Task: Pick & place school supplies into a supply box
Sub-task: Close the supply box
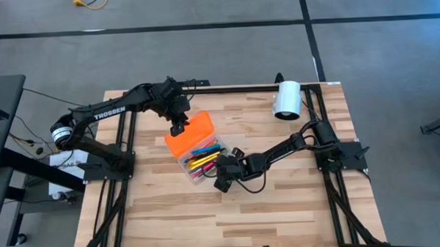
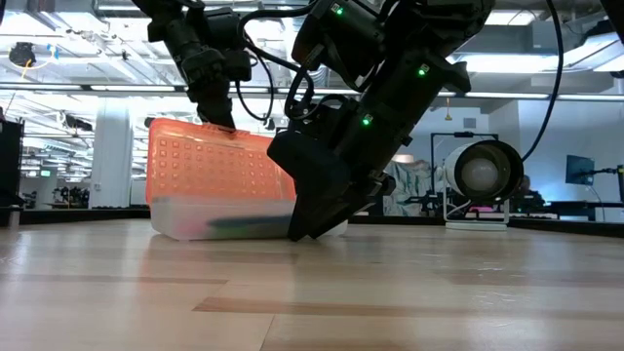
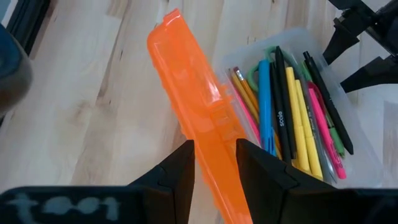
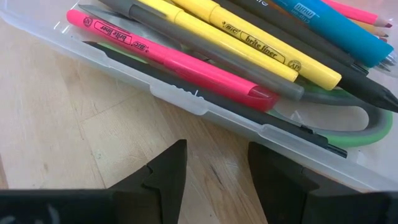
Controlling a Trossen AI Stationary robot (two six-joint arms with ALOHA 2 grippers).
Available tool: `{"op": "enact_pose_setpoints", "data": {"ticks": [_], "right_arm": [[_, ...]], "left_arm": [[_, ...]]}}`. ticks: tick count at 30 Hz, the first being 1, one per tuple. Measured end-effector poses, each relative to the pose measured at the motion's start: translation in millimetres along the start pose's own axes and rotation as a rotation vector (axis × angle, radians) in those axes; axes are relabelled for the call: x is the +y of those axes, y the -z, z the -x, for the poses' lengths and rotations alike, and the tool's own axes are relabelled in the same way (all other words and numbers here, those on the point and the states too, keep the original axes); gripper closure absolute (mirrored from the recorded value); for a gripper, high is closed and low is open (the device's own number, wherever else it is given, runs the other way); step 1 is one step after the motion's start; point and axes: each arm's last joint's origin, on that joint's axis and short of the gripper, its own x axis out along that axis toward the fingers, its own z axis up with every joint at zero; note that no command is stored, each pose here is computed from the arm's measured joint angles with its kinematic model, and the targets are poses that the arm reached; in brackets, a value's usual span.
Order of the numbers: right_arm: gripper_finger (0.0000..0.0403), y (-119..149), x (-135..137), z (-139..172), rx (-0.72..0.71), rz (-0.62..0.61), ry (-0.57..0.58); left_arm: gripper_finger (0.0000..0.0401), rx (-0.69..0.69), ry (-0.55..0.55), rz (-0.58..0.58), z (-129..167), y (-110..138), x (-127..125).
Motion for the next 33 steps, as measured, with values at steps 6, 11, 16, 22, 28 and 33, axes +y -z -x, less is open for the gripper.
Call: {"op": "enact_pose_setpoints", "data": {"ticks": [6,11,16,22,28,33], "right_arm": [[0.0235,0.0,0.0,0.0,0.000,0.000,0.000],[0.0235,-0.6,-0.6,-0.5,-0.003,-0.003,0.002],[0.0235,-1.0,-1.3,-0.9,-0.005,-0.004,0.006],[0.0235,-1.1,-1.0,-0.9,-0.008,-0.005,0.004],[0.0235,-1.3,-0.7,-0.8,-0.010,-0.007,0.002],[0.0235,-1.3,-0.5,-0.8,-0.011,-0.007,0.000]], "left_arm": [[0.0292,-0.008,0.003,-0.011,4.6,-5.9,-3.5],[0.0292,-0.023,0.020,-0.046,10.1,-15.7,-14.7],[0.0292,-0.029,0.043,-0.075,9.4,-20.4,-27.4],[0.0292,-0.024,0.066,-0.092,6.9,-22.0,-39.1],[0.0292,-0.020,0.092,-0.125,4.3,-23.3,-52.5],[0.0292,-0.016,0.115,-0.158,2.6,-23.8,-64.1]]}}
